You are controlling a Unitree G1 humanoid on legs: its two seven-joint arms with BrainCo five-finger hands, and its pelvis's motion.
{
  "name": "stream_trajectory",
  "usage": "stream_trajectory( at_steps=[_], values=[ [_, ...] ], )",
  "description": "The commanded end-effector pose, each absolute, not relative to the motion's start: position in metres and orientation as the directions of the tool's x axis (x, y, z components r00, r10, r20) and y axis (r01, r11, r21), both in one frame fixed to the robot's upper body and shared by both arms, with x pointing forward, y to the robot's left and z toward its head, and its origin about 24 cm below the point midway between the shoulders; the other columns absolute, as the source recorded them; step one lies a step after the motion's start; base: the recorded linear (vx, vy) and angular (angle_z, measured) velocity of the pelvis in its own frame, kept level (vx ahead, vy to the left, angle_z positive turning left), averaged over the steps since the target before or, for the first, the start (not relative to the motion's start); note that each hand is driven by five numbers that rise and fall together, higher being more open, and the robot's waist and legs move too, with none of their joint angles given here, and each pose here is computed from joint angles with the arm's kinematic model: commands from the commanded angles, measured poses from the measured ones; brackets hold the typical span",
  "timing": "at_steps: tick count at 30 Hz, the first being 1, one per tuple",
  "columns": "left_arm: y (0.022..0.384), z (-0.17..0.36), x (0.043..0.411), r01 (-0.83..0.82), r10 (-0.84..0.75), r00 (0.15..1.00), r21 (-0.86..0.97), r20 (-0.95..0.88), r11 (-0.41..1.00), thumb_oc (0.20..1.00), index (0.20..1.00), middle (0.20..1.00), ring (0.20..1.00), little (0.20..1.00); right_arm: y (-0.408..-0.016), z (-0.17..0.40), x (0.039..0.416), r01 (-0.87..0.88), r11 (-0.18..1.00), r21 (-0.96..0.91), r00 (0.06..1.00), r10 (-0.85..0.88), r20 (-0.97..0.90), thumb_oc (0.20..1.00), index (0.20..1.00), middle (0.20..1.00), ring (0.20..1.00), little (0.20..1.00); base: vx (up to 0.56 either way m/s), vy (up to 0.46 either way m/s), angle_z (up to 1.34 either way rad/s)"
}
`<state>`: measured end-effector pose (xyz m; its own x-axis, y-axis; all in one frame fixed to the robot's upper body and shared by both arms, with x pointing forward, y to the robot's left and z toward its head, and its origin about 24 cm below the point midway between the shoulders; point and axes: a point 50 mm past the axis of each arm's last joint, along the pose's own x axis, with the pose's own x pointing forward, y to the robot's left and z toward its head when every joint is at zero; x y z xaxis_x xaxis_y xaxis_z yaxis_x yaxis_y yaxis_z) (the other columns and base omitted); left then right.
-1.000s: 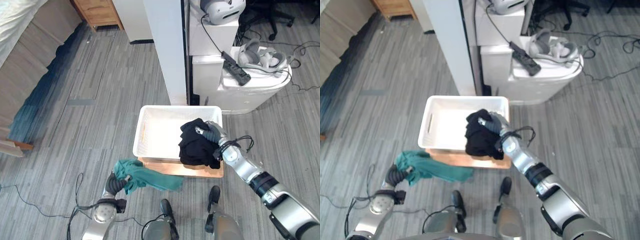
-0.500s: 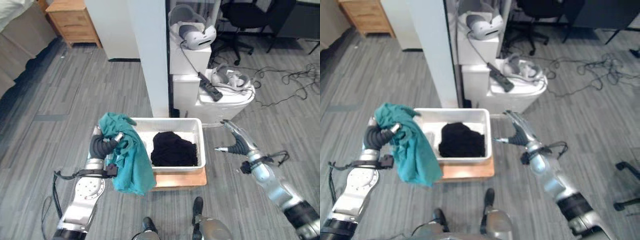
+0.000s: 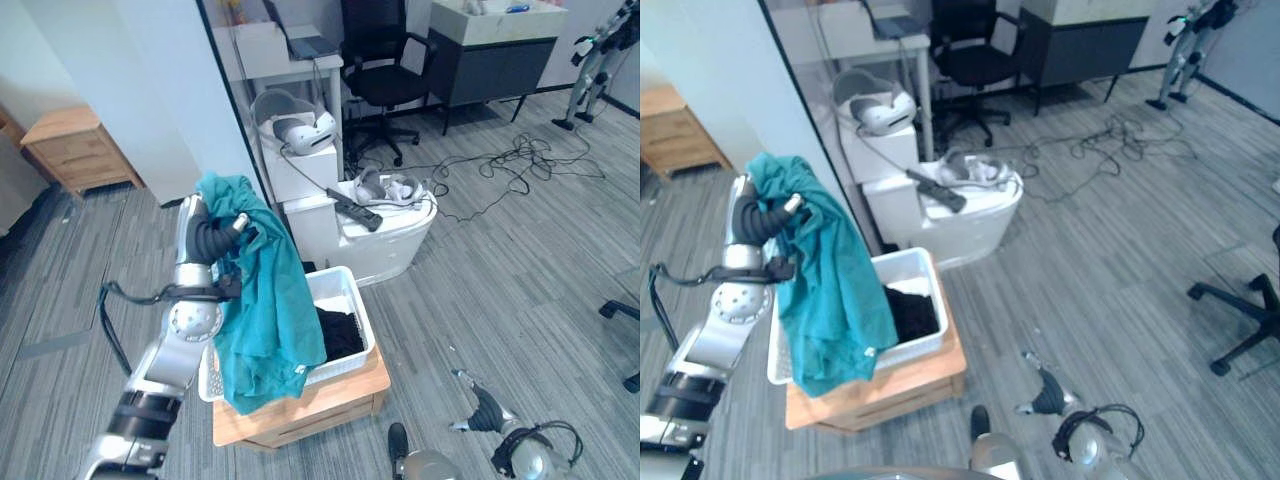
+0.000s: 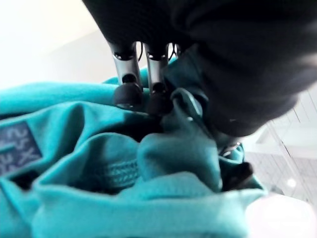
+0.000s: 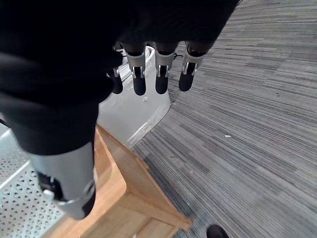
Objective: Tidy up the quilt and then pick up the clothes from the bed and put them into the laundry hamper.
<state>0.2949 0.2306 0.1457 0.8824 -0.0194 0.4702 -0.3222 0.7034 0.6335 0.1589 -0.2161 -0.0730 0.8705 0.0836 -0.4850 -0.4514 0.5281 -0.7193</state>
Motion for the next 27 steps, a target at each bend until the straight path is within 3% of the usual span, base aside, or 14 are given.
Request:
stream_trajectory(
  at_steps=[1, 8, 13, 20, 21, 22, 27],
  values=[
    [0.230, 0.182, 0.309, -0.428, -0.056, 0.809, 0.651, 0.585, 0.627, 0.200, 0.200, 0.200, 0.200, 0.200, -0.211, -0.059, 0.176, -0.417, 0.506, -0.755, 0.903, 0.140, -0.405, 1.000, 1.000, 1.000, 1.000, 1.000, 0.04, -0.006, -0.08],
    [0.216, 0.180, 0.317, -0.424, -0.115, 0.810, 0.711, 0.574, 0.562, 0.200, 0.200, 0.200, 0.200, 0.200, -0.208, -0.066, 0.174, -0.428, 0.499, -0.754, 0.897, 0.130, -0.423, 1.000, 1.000, 1.000, 1.000, 1.000, 0.01, 0.001, -0.05],
    [0.194, 0.146, 0.319, -0.280, -0.233, 0.869, 0.822, 0.436, 0.496, 0.200, 0.200, 0.200, 0.200, 0.200, -0.207, -0.059, 0.189, -0.385, 0.484, -0.786, 0.919, 0.124, -0.374, 1.000, 1.000, 1.000, 1.000, 1.000, -0.09, 0.031, -0.06],
    [0.200, 0.079, 0.309, -0.085, -0.161, 0.970, 0.873, 0.183, 0.480, 0.216, 0.216, 0.216, 0.216, 0.216, -0.200, -0.059, 0.208, -0.362, 0.476, -0.801, 0.929, 0.110, -0.354, 1.000, 1.000, 1.000, 1.000, 1.000, -0.10, 0.035, -0.14],
    [0.204, 0.070, 0.308, -0.064, -0.132, 0.980, 0.871, 0.146, 0.488, 0.576, 0.576, 0.576, 0.576, 0.576, -0.200, -0.060, 0.210, -0.366, 0.477, -0.799, 0.926, 0.105, -0.362, 1.000, 1.000, 1.000, 1.000, 1.000, -0.08, 0.022, -0.12],
    [0.209, 0.060, 0.306, -0.046, -0.087, 0.991, 0.856, 0.106, 0.515, 1.000, 1.000, 1.000, 1.000, 1.000, -0.197, -0.060, 0.212, -0.366, 0.479, -0.798, 0.927, 0.107, -0.361, 1.000, 1.000, 1.000, 1.000, 1.000, -0.06, 0.011, -0.04],
    [0.226, 0.039, 0.296, -0.046, 0.038, 0.999, 0.767, 0.028, 0.640, 1.000, 1.000, 1.000, 1.000, 1.000, -0.197, -0.063, 0.213, -0.378, 0.482, -0.790, 0.920, 0.099, -0.380, 1.000, 1.000, 1.000, 1.000, 1.000, 0.00, 0.005, -0.02]
  ],
)
